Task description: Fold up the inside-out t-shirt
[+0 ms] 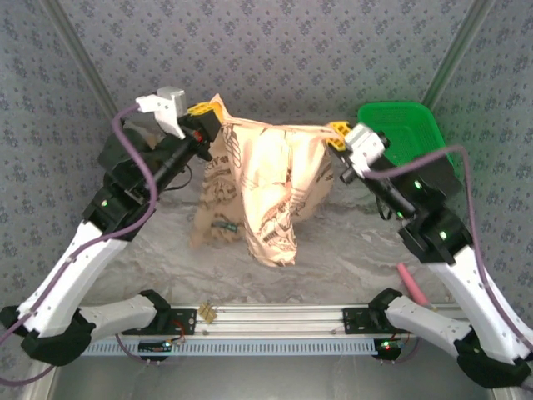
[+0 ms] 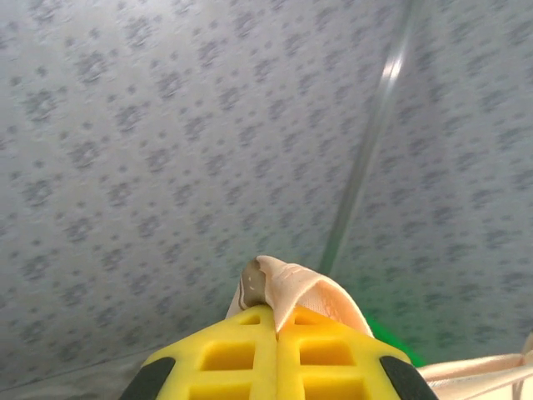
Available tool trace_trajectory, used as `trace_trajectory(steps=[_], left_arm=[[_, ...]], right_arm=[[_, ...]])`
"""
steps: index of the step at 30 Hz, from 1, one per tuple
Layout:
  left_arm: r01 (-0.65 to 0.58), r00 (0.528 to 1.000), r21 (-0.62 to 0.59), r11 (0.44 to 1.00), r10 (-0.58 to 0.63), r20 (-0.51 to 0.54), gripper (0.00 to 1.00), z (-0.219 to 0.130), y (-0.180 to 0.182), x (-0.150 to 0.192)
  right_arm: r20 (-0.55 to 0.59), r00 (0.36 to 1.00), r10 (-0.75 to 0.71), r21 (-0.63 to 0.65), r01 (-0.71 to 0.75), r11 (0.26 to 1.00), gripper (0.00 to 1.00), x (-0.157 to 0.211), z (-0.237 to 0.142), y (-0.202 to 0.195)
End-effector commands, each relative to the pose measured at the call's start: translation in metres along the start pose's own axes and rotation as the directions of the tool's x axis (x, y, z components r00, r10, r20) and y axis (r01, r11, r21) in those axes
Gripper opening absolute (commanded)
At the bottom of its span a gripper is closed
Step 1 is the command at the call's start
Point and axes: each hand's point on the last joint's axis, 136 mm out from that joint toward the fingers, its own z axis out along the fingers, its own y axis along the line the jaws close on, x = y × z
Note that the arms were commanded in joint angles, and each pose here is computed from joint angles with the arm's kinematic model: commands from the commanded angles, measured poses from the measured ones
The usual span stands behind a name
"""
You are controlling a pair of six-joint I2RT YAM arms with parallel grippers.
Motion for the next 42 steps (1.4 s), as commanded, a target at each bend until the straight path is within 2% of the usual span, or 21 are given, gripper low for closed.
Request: trace_trajectory(steps=[1,2,5,9,12,16,19,21,23,25,27,29,31,33,34,35,36,37,38,40,42], left_arm=[[-0.015,0.999,-0.206,0.978,0.022,0.033,0.0,0.016,0.05,-0.015],[0.01,1.0,-0.251,0.968,-0.004,0.026,0.0,0.021,0.065,-0.015],[0.053,0.998,-0.349,0.936,-0.042,0.038,0.0,0.034,0.099,-0.019],[0.062,0.997,-0.383,0.922,-0.042,0.059,0.0,0.056,0.127,-0.027],[0.069,0.997,-0.37,0.926,-0.049,0.063,0.0,0.076,0.136,-0.033],[0.043,0.997,-0.312,0.949,-0.022,0.072,0.0,0.099,0.128,-0.048],[-0.012,0.994,-0.233,0.972,0.037,0.102,0.0,0.106,0.106,-0.081],[0.002,0.994,-0.206,0.979,0.021,0.11,0.0,0.103,0.096,-0.095],[0.017,0.995,-0.168,0.986,0.0,0.095,0.0,0.098,0.085,-0.097],[0.034,0.997,-0.154,0.988,-0.023,0.072,0.0,0.093,0.083,-0.086],[0.086,0.996,-0.169,0.982,-0.082,0.034,0.0,0.084,0.09,-0.06],[0.171,0.984,-0.207,0.963,-0.177,-0.011,0.0,0.069,0.103,-0.011],[0.274,0.953,-0.28,0.92,-0.299,-0.048,0.0,0.045,0.122,0.053],[0.364,0.902,-0.351,0.863,-0.42,-0.097,0.01,0.013,0.136,0.124],[0.404,0.864,-0.398,0.824,-0.486,-0.129,0.12,-0.006,0.142,0.165],[0.437,0.82,-0.451,0.778,-0.55,-0.155,0.26,-0.027,0.147,0.204],[0.458,0.778,-0.508,0.729,-0.605,-0.167,0.41,-0.049,0.152,0.236],[0.475,0.731,-0.57,0.67,-0.661,-0.168,0.55,-0.073,0.158,0.269],[0.47,0.695,-0.632,0.616,-0.7,-0.165,0.66,-0.098,0.165,0.297],[0.421,0.684,-0.699,0.578,-0.709,-0.174,0.73,-0.133,0.174,0.321],[0.356,0.717,-0.727,0.587,-0.671,-0.19,0.74,-0.157,0.178,0.32]], right_arm=[[-0.193,0.978,0.082,0.22,-0.039,0.975,0.0,0.046,0.035,-0.052],[-0.227,0.965,0.134,0.283,-0.066,0.957,0.0,0.06,0.044,-0.068],[-0.258,0.95,0.175,0.357,-0.074,0.931,0.0,0.086,0.071,-0.093],[-0.25,0.947,0.203,0.441,-0.075,0.894,0.0,0.113,0.11,-0.125],[-0.201,0.943,0.264,0.473,-0.143,0.869,0.0,0.115,0.13,-0.15],[-0.081,0.964,0.253,0.459,-0.189,0.868,0.0,0.085,0.141,-0.165],[0.033,0.983,0.181,0.448,-0.177,0.876,0.0,0.046,0.133,-0.166],[0.08,0.989,0.121,0.444,-0.144,0.884,0.0,0.023,0.122,-0.162],[0.103,0.993,0.057,0.434,-0.097,0.896,0.0,0.007,0.106,-0.15],[0.102,0.994,0.026,0.396,-0.065,0.916,0.0,0.011,0.095,-0.129],[0.055,0.998,-0.007,0.335,-0.012,0.942,0.0,0.032,0.086,-0.101],[-0.04,0.999,-0.018,0.273,0.028,0.961,0.0,0.072,0.077,-0.063],[-0.144,0.989,-0.026,0.167,0.05,0.985,0.0,0.123,0.065,-0.013],[-0.248,0.967,-0.051,0.044,0.064,0.997,0.0,0.169,0.044,0.042],[-0.289,0.955,-0.069,-0.031,0.063,0.998,0.04,0.188,0.03,0.071],[-0.327,0.94,-0.093,-0.119,0.057,0.991,0.13,0.209,0.013,0.103],[-0.335,0.932,-0.139,-0.211,0.069,0.975,0.26,0.221,-0.002,0.129],[-0.318,0.921,-0.225,-0.333,0.113,0.936,0.44,0.233,-0.019,0.159],[-0.283,0.915,-0.289,-0.386,0.168,0.907,0.55,0.234,-0.029,0.176],[-0.253,0.925,-0.284,-0.356,0.184,0.916,0.6,0.219,-0.031,0.175],[-0.209,0.946,-0.249,-0.375,0.157,0.914,0.6,0.203,-0.03,0.173]])
